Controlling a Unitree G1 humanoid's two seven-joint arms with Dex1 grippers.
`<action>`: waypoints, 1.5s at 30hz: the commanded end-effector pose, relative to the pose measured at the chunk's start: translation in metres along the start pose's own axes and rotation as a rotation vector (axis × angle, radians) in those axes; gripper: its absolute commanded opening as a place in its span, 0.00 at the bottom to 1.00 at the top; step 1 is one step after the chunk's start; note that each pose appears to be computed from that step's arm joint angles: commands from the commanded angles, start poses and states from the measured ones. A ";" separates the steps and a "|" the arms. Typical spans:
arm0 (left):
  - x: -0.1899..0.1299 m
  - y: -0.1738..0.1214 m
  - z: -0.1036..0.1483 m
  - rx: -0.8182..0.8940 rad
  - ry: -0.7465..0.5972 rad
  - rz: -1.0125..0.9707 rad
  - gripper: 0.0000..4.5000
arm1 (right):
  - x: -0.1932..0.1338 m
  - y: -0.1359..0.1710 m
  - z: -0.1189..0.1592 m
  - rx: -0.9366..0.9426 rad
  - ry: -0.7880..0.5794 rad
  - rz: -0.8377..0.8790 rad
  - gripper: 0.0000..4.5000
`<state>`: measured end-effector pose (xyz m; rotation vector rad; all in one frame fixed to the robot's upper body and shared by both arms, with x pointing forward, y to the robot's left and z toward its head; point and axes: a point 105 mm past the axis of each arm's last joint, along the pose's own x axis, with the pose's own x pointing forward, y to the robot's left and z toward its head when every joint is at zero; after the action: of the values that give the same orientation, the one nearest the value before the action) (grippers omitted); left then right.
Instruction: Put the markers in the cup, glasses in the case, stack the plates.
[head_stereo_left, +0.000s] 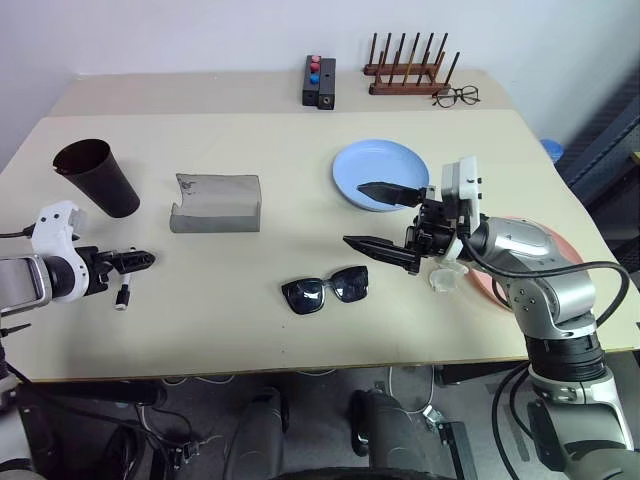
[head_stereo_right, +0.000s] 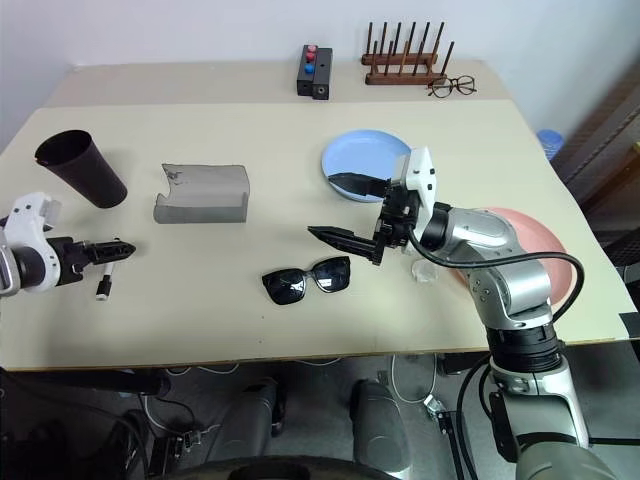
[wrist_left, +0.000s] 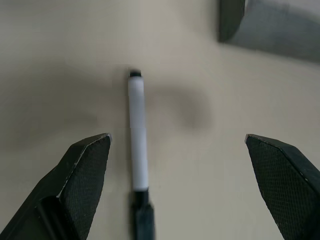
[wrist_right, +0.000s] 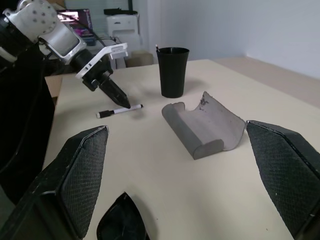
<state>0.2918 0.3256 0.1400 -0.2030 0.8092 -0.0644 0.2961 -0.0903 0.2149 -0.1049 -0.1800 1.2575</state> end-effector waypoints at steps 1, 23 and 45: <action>-0.008 0.007 0.005 0.017 0.051 0.025 0.99 | 0.000 0.001 0.008 -0.036 -0.033 -0.012 1.00; 0.023 0.006 -0.016 0.105 0.281 -0.048 0.36 | -0.006 -0.001 0.008 -0.041 -0.026 -0.069 1.00; -0.021 -0.039 0.053 0.348 -0.366 -0.344 0.01 | -0.001 -0.010 0.007 -0.063 -0.032 -0.078 1.00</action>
<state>0.3148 0.3012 0.1686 -0.0693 0.5437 -0.4478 0.3060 -0.0961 0.2109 -0.1106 -0.1865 1.1681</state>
